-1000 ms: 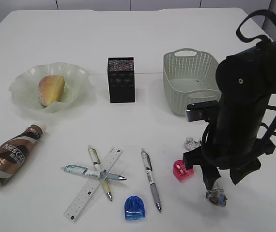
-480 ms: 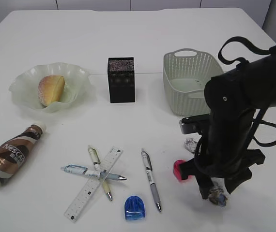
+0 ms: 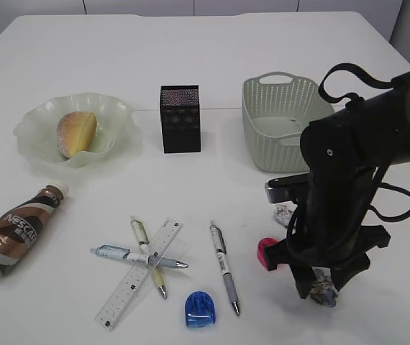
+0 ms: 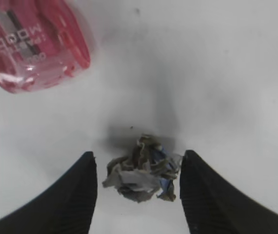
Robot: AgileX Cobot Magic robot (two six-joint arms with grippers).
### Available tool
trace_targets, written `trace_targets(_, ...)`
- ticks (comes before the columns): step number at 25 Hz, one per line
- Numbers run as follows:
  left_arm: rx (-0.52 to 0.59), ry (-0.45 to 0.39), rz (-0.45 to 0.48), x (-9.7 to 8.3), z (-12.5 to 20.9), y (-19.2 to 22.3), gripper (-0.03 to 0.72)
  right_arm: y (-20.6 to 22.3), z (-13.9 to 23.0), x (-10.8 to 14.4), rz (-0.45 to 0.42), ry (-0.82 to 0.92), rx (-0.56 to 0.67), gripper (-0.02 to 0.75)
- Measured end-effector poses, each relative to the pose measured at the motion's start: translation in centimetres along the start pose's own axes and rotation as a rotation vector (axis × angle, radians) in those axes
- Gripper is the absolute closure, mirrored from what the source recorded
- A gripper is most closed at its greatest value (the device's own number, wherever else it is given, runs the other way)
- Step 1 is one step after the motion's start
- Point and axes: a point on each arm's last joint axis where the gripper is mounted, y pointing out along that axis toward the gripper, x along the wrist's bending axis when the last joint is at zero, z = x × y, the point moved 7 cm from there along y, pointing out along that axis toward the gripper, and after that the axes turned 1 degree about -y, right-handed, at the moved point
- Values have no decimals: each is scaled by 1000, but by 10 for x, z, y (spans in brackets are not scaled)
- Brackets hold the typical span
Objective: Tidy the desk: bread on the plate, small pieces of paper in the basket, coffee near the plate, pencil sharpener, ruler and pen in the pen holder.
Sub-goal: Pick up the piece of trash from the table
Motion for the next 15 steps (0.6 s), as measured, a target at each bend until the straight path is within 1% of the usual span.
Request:
trace_targets(12, 0, 0, 0, 0, 0, 0, 155, 0, -1, 1, -3, 1, -5, 527)
trace_targets(15, -4, 0, 1, 0, 0, -2, 155, 0, 0, 1, -5, 2, -3, 643)
